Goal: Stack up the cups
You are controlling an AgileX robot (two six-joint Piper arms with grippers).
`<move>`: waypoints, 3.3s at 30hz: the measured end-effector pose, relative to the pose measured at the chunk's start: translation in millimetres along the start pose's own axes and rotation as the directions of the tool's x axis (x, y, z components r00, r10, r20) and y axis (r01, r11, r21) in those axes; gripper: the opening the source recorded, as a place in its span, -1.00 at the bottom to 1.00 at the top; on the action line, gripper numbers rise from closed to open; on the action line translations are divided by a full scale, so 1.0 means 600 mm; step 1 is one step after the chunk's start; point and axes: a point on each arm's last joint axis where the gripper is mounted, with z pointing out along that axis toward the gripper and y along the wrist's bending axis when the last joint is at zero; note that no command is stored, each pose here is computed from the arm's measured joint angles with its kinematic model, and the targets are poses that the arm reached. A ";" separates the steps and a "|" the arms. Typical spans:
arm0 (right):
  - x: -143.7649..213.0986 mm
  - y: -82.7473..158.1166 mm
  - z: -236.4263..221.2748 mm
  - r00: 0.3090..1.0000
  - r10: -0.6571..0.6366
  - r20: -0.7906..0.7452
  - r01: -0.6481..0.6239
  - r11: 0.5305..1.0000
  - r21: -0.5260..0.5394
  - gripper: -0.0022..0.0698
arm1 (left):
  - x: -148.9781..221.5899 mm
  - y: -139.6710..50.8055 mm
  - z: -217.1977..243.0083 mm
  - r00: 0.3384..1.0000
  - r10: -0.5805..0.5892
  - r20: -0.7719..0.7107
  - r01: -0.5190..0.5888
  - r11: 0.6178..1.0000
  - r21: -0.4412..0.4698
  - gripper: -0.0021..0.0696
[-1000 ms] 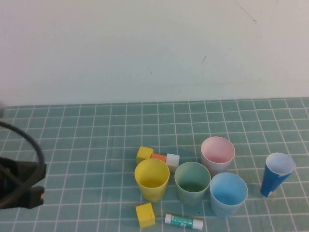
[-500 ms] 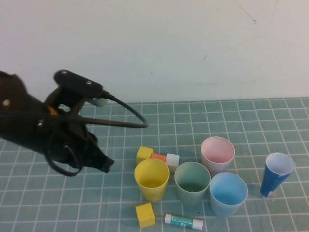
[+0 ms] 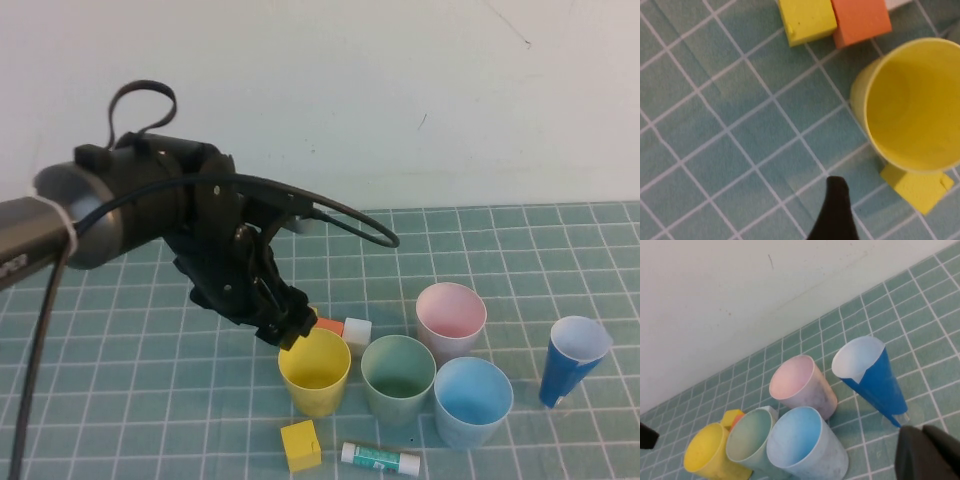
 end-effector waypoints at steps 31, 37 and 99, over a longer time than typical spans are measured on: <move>0.000 0.000 0.000 1.000 -0.005 0.000 0.005 1.000 0.000 -0.95 | -0.034 -0.020 -0.013 0.996 -0.044 0.078 0.042 0.999 0.024 -0.91; 0.000 0.000 0.000 1.000 -0.023 0.000 0.023 1.000 0.000 -0.95 | -0.030 -0.088 -0.071 0.986 0.077 0.151 -0.086 0.995 0.055 -0.91; -0.247 0.176 0.063 0.626 -0.671 -0.397 0.606 0.739 -0.294 -0.95 | 0.169 -0.083 -0.245 0.912 0.040 0.408 -0.044 0.999 0.000 -0.94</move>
